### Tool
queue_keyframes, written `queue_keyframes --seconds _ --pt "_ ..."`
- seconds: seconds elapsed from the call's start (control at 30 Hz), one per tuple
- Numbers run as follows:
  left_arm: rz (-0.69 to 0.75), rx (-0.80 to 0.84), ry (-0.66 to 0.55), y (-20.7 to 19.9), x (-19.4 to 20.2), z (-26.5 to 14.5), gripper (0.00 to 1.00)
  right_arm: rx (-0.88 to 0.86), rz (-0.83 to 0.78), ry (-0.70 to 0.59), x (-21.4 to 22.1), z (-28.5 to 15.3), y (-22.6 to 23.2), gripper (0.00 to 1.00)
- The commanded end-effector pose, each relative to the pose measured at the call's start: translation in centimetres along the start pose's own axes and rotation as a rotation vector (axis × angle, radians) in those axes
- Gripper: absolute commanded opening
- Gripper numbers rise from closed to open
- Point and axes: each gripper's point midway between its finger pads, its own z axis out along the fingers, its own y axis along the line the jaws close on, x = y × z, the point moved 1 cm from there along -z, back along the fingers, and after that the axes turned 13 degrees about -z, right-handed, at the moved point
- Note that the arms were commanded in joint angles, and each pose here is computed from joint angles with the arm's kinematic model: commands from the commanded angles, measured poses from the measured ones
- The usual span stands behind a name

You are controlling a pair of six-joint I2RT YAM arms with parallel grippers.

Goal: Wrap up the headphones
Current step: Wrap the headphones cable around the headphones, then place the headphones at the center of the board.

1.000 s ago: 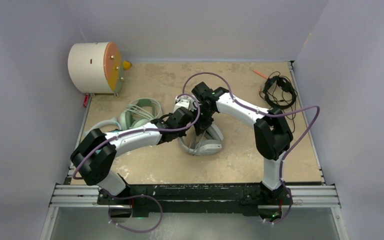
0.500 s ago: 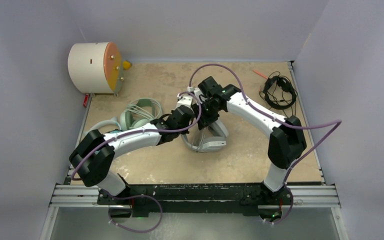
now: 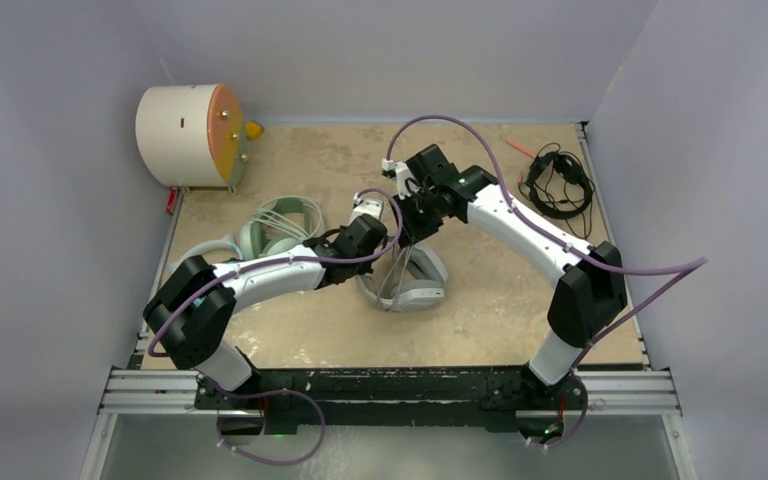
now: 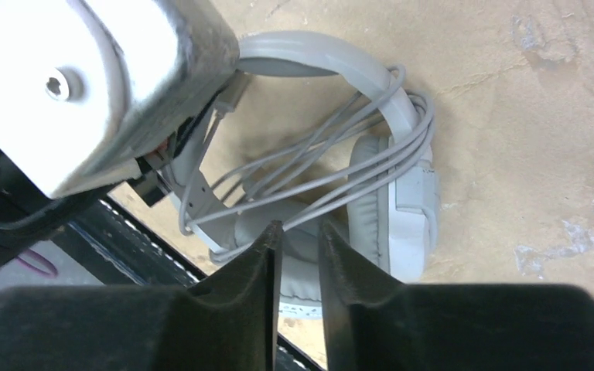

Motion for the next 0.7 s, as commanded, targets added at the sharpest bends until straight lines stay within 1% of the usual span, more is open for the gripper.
queue_keyframes --seconds 0.0,0.13,0.27,0.4,0.53,0.67 --pt "-0.106 0.095 -0.094 -2.5 -3.5 -1.2 0.00 -0.055 0.023 -0.097 -2.1 -0.2 0.6 0.22" --pt "-0.111 0.097 -0.088 -2.5 -3.4 -1.2 0.00 -0.113 0.042 -0.108 -2.6 0.9 1.3 0.19" --pt "-0.137 0.091 -0.069 -2.6 -3.4 -1.5 0.00 -0.060 0.069 -0.128 -2.3 0.8 0.2 0.19" --pt "-0.176 0.031 -0.054 -1.8 -3.6 -1.3 0.00 -0.009 0.137 -0.201 -2.0 -1.2 -1.9 0.19" --pt "-0.259 0.006 -0.027 -0.4 -4.1 -0.5 0.00 0.039 0.200 -0.290 -1.5 -3.3 -4.0 0.19" --pt "-0.345 0.008 -0.001 1.2 -4.8 0.9 0.00 0.071 0.222 -0.321 -0.6 -4.4 -4.9 0.19"
